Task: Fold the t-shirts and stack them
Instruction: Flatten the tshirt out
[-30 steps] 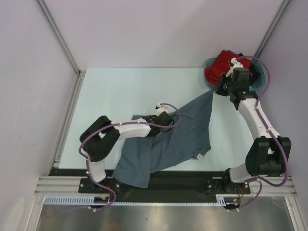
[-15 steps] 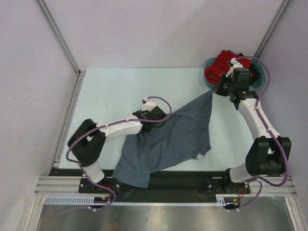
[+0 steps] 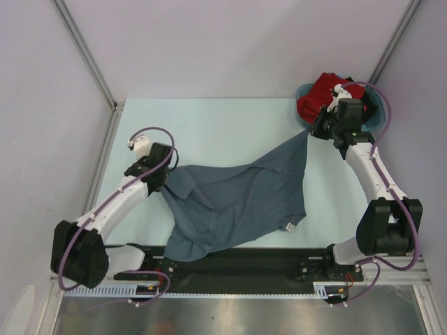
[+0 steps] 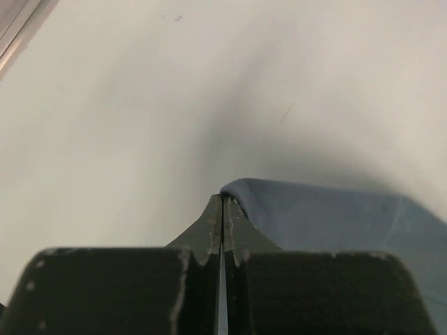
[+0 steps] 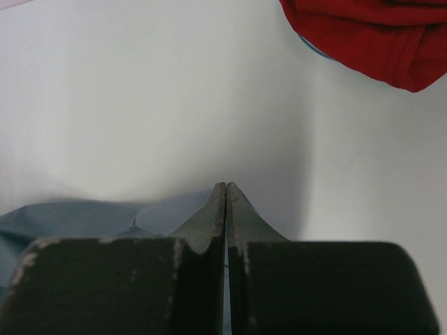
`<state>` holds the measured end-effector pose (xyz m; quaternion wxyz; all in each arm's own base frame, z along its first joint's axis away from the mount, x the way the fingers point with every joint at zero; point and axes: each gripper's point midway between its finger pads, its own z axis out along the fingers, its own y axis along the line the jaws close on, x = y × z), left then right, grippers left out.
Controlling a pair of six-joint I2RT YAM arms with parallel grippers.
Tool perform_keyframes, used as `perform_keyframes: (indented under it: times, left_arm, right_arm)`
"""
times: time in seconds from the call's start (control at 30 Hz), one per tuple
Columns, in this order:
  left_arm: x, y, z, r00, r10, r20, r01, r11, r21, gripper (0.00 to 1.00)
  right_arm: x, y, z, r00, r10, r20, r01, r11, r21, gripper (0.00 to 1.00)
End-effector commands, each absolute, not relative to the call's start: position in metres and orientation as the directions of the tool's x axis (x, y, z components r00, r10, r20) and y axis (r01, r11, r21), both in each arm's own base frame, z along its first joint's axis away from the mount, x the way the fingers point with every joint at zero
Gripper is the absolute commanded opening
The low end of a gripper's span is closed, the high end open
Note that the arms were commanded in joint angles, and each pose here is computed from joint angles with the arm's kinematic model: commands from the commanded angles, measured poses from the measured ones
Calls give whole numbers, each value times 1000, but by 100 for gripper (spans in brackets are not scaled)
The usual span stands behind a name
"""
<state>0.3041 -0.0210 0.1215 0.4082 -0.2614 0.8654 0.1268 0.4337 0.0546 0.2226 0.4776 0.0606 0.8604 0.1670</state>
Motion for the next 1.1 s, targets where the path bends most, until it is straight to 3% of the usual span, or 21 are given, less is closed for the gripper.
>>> perform_keyframes:
  times: [0.0,0.17,0.2,0.23,0.27,0.3,0.37,0.47,0.6,0.7,0.9,1.07]
  left_arm:
    - [306,-4,143,-372,-485,-791,-634,755,-165,0]
    - [295,23,167,-232,-557,-797,-683,677,-274,1]
    - [294,24,168,-225,-558,-799,-679,678,-283,9]
    - [295,23,171,-224,-554,-802,-667,687,-289,19]
    - [295,23,173,-215,-557,-802,-665,685,-297,55]
    - [294,23,172,-212,-559,-802,-661,686,-303,75]
    - [298,20,176,-220,-543,-810,-630,713,-307,99]
    - [306,8,177,-257,-528,-809,-563,762,-319,100]
    - [326,-42,187,-329,-465,-822,-306,876,-373,100]
    - [336,-87,193,-375,-351,-858,-146,936,-320,100]
    - [347,-134,149,-520,-99,-849,-103,993,-53,100]
    - [343,-136,118,-587,89,-805,-117,974,193,100]
  right_arm:
    - [439,55,249,-481,262,-837,-88,935,344,0]
    - [439,55,247,-485,260,-835,-88,935,343,0]
    - [439,55,246,-486,260,-834,-87,935,343,0]
    - [439,55,246,-486,260,-834,-88,935,343,0]
    - [439,55,245,-488,260,-833,-88,935,343,0]
    - [439,56,246,-487,259,-834,-90,935,343,0]
    - [439,55,245,-490,257,-833,-88,936,341,0]
    - [438,55,245,-489,255,-834,-88,937,339,0]
    - [440,56,244,-489,257,-833,-91,935,342,0]
    - [440,57,242,-496,258,-829,-92,934,346,0]
    - [438,56,241,-497,254,-830,-91,936,341,0]
    - [438,56,241,-498,254,-829,-89,936,341,0]
